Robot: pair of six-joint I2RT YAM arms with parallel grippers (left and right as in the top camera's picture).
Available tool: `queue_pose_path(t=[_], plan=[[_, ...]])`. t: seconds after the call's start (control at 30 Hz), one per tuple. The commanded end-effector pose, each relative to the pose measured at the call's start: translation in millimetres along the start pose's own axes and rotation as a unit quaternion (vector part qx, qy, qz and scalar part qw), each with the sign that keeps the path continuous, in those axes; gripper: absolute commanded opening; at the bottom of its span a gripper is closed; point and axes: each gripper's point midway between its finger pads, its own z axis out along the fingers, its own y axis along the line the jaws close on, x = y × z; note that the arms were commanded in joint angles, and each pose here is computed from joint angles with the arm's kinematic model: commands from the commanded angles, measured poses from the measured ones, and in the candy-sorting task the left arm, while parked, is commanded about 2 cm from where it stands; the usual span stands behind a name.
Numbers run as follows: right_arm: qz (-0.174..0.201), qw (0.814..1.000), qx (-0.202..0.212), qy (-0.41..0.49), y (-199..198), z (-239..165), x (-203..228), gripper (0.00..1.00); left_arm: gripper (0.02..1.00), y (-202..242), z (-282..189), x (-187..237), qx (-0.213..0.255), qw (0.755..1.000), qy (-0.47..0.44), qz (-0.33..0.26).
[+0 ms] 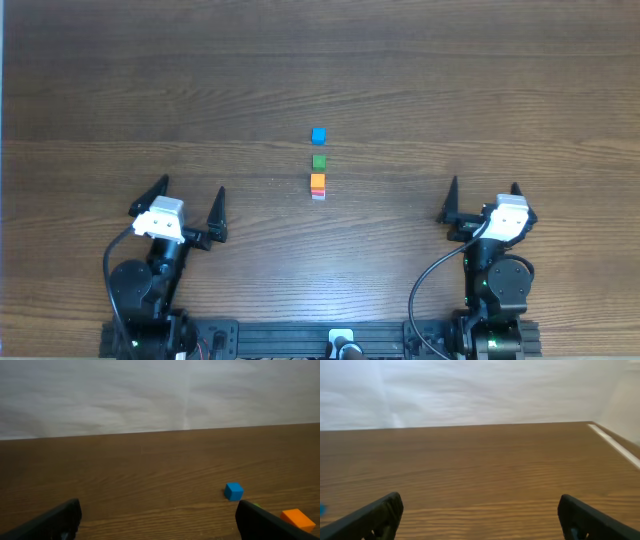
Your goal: Stack Cubes
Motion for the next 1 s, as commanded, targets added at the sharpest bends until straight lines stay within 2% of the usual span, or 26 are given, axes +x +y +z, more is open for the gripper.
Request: queue_pose_path(t=[0.03, 0.1, 0.17, 0.23, 0.3, 0.4, 0.5, 0.6, 0.73, 0.8, 1.0], plan=[[0.039, 0.995, -0.088, -0.006, 30, -3, -2, 0.991, 1.0, -1, 0, 3, 0.004, 1.0, 0.0, -0.005], [0.057, 0.989, -0.135, -0.007, 46, -6, -5, 0.991, 1.0, -1, 0, 3, 0.004, 1.0, 0.0, -0.005], [0.075, 0.974, -0.212, -0.006, 71, -16, -9, 0.991, 1.0, -1, 0, 3, 0.004, 1.0, 0.0, -0.005], [0.078, 0.957, -0.279, -0.002, 92, -27, -10, 0.991, 0.998, -1, 0, 3, 0.004, 1.0, 0.0, -0.005], [0.09, 0.949, -0.302, 0.011, 99, -32, -7, 0.991, 1.0, -1, 0, 3, 0.004, 1.0, 0.0, -0.005], [0.098, 0.948, -0.3, 0.033, 99, -32, 0, 0.991, 1.0, -1, 0, 3, 0.004, 1.0, 0.0, -0.005], [0.098, 0.949, -0.3, 0.029, 99, -35, -12, 0.993, 1.0, -1, 0, 3, 0.004, 1.0, 0.0, -0.005], [0.093, 0.952, -0.29, 0.007, 94, -41, -45, 0.993, 1.0, -1, 0, 3, 0.004, 1.0, 0.0, -0.005], [0.052, 0.961, -0.271, -0.016, 87, -51, -99, 0.993, 1.0, -1, 0, 3, 0.004, 1.0, 0.0, -0.005], [0.034, 0.963, -0.266, -0.007, 86, -53, -123, 0.993, 1.0, -1, 0, 3, 0.004, 1.0, 0.0, -0.005], [0.032, 0.963, -0.263, 0.056, 90, -34, -165, 0.991, 1.0, -1, 0, 3, 0.004, 1.0, 0.0, -0.005]])
